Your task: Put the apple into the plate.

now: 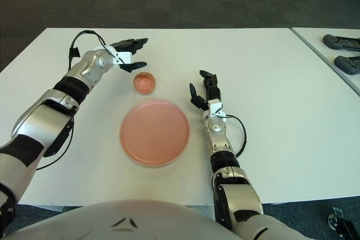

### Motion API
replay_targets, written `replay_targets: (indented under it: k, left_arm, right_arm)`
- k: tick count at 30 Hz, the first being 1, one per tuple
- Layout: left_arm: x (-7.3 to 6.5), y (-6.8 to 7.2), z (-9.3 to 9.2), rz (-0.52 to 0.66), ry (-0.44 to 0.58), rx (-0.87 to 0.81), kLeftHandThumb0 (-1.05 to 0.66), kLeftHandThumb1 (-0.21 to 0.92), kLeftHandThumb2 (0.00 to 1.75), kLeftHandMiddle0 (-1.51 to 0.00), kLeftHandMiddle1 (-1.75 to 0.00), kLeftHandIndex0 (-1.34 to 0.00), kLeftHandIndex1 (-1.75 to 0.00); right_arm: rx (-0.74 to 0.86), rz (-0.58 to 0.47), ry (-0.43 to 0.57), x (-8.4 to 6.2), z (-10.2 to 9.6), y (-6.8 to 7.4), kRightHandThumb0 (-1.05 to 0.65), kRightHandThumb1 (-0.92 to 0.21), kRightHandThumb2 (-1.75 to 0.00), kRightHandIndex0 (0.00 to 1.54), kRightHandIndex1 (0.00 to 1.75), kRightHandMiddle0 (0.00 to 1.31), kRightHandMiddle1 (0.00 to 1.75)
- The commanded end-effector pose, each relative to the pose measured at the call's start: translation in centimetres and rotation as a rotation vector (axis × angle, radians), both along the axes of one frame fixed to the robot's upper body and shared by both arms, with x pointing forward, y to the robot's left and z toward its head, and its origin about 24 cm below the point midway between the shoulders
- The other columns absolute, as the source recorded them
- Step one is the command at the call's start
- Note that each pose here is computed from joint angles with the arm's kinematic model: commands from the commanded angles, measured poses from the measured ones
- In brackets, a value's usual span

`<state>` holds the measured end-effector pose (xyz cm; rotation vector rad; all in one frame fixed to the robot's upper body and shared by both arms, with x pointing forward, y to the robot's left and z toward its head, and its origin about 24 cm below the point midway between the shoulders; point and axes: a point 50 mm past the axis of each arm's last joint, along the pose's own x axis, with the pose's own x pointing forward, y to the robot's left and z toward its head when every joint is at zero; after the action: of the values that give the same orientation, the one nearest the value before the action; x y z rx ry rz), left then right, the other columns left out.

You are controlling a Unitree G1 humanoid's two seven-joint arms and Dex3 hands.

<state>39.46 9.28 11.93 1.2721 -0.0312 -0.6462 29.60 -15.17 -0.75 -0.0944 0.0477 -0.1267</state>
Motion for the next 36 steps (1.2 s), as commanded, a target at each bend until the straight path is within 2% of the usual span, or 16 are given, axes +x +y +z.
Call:
replay_targets:
  k: [1,13,17,22,29,36]
  left_arm:
    - [0.3,-0.4,1.0,-0.017,-0.012,0.052,-1.05,0.92,0.82,0.00,0.00,0.00,0.00]
    - [0.5,-0.3,0.1,-0.019,0.007,0.167,-1.05,0.92,0.86,0.00,0.00,0.00,0.00]
    - [0.5,-0.4,-0.2,-0.019,0.004,0.171,-1.05,0.92,0.86,0.00,0.00,0.00,0.00]
    - [0.1,-0.9,-1.7,-0.010,0.016,0.156,-1.05,0.92,0.85,0.00,0.00,0.00,0.00]
    - [0.1,-0.7,-1.8,-0.008,0.019,0.173,-1.05,0.92,0.85,0.00,0.00,0.00,0.00]
    - [0.1,-0.4,-2.5,-0.011,0.039,0.271,-1.05,0.92,0.87,0.00,0.00,0.00,0.00]
  right_arm:
    - [-0.007,-0.013,0.126,-1.3,-2.3,0.1,-0.45,-0.68,-0.75,0.35,0.27,0.00,0.83]
    - [-0.021,-0.037,0.135,-1.5,-2.4,0.3,-0.46,-0.68,-0.75,0.35,0.29,0.00,0.82]
    - [-0.024,-0.039,0.136,-1.5,-2.4,0.3,-0.46,-0.67,-0.75,0.35,0.29,0.00,0.82]
    - [-0.024,-0.038,0.137,-1.5,-2.5,0.4,-0.44,-0.66,-0.76,0.36,0.30,0.00,0.83]
    - [-0.024,-0.041,0.135,-1.5,-2.5,0.5,-0.43,-0.63,-0.79,0.35,0.32,0.00,0.85]
    - [-0.035,-0.046,0.140,-1.6,-2.5,0.6,-0.45,-0.64,-0.80,0.35,0.33,0.00,0.87]
